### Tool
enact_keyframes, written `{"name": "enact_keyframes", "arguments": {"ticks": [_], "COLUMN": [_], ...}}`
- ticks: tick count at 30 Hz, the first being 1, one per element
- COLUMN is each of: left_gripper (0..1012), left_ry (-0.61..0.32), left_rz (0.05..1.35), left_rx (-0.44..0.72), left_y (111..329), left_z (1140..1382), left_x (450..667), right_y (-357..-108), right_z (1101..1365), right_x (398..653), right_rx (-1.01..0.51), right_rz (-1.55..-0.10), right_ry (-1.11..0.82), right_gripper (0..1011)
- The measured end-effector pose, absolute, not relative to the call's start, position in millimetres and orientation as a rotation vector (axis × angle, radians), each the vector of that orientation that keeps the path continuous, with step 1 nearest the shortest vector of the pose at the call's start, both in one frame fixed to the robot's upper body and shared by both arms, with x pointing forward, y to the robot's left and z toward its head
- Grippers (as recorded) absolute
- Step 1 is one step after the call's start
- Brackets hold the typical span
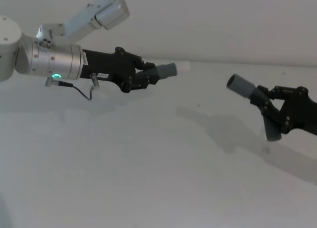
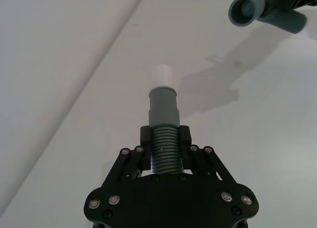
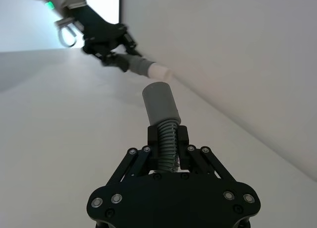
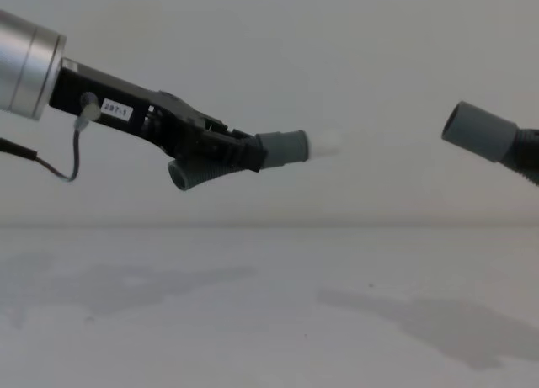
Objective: Use both hands to pick up one end of the pipe from the table, align the ends, and insert them.
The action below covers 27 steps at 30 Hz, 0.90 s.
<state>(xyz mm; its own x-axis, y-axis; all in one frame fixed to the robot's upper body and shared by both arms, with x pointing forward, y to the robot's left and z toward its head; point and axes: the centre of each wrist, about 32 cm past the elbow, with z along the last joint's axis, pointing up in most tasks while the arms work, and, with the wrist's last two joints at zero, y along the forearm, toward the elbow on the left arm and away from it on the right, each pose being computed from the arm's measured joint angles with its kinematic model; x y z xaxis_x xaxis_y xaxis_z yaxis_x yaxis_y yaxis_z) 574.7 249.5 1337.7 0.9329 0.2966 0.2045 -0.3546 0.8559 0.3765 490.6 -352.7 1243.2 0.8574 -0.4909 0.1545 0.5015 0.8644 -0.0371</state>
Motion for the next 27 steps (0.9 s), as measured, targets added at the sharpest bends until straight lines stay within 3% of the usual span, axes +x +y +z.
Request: {"name": "enact_keyframes", "arguments": {"ticks": [14,27], "left_gripper": [322,322], "left_ry": [-0.128,-0.127], "left_rz": [0.164,0.059], "left_rx": [0.487,0.529], "left_y": [247,237], "left_z": [1362,1375], "left_x": [588,598], "right_y": [-370,-367], "right_z": [1244,1243], "right_x": [498,495], "right_rx": [-0.104,-0.129], "right_rz": [-0.314,-0.290], "right_ry": [-0.278,-0.376], "right_gripper": [212,213]}}
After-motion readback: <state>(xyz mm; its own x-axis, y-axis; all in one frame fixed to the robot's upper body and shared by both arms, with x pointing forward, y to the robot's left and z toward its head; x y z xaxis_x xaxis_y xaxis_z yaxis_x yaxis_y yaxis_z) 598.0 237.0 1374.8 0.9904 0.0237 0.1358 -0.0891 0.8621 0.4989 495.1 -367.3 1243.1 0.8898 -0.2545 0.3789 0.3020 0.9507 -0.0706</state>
